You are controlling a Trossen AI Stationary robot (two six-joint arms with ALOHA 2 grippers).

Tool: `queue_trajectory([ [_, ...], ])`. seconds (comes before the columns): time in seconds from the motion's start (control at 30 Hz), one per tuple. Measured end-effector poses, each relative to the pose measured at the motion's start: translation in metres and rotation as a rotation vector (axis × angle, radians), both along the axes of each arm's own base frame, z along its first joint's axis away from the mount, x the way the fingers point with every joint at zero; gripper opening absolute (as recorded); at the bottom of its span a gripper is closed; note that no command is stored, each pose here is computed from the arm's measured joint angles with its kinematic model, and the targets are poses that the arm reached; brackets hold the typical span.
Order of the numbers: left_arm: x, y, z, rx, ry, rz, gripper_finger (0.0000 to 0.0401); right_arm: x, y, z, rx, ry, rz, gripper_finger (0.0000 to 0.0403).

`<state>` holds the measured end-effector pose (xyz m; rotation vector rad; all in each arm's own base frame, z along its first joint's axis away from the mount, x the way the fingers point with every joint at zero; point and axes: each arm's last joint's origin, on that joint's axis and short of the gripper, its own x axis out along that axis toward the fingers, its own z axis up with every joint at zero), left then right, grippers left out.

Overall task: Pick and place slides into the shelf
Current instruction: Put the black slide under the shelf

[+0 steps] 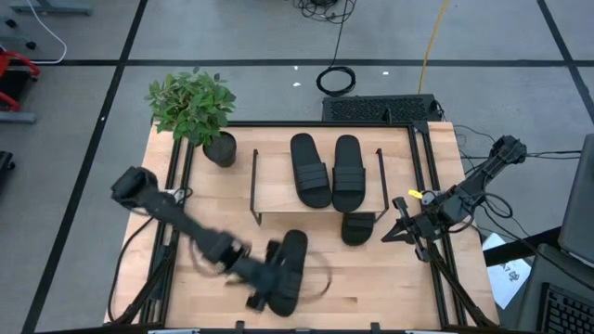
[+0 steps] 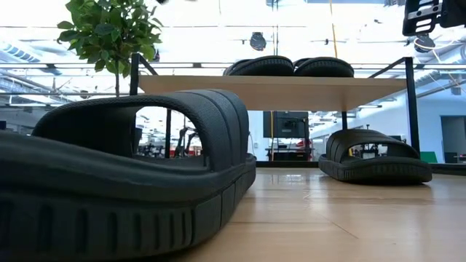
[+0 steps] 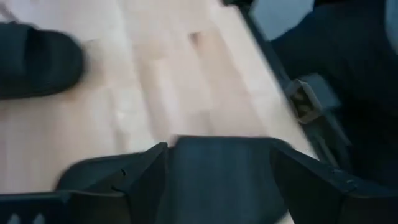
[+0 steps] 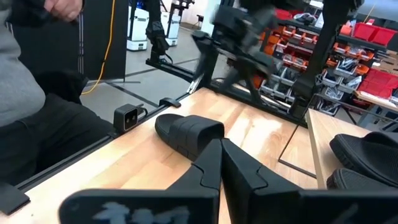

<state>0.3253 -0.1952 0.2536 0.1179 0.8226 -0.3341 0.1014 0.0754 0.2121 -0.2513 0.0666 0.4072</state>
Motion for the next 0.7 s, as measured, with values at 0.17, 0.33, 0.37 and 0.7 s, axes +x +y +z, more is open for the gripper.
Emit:
queue_trajectory([
  [0.17,-0.037,-0.053,-0.003,0.14,-0.119,0.061,0.0251,0.0,0.0,-0.001,-0.005,0.004,0.0,0.0],
  [0.33,-0.053,-0.088,-0.02,0.261,-0.274,0.155,0.0223,0.0,0.0,0.0,-0.006,0.001,0.001,0.0],
  [0.37,-0.053,-0.092,-0.026,0.271,-0.28,0.156,0.022,0.0,0.0,0.0,-0.003,-0.003,0.001,0.0],
  [0.7,-0.037,-0.094,-0.073,0.282,-0.157,0.168,0.0252,0.0,0.0,0.0,0.026,0.008,-0.003,0.0],
])
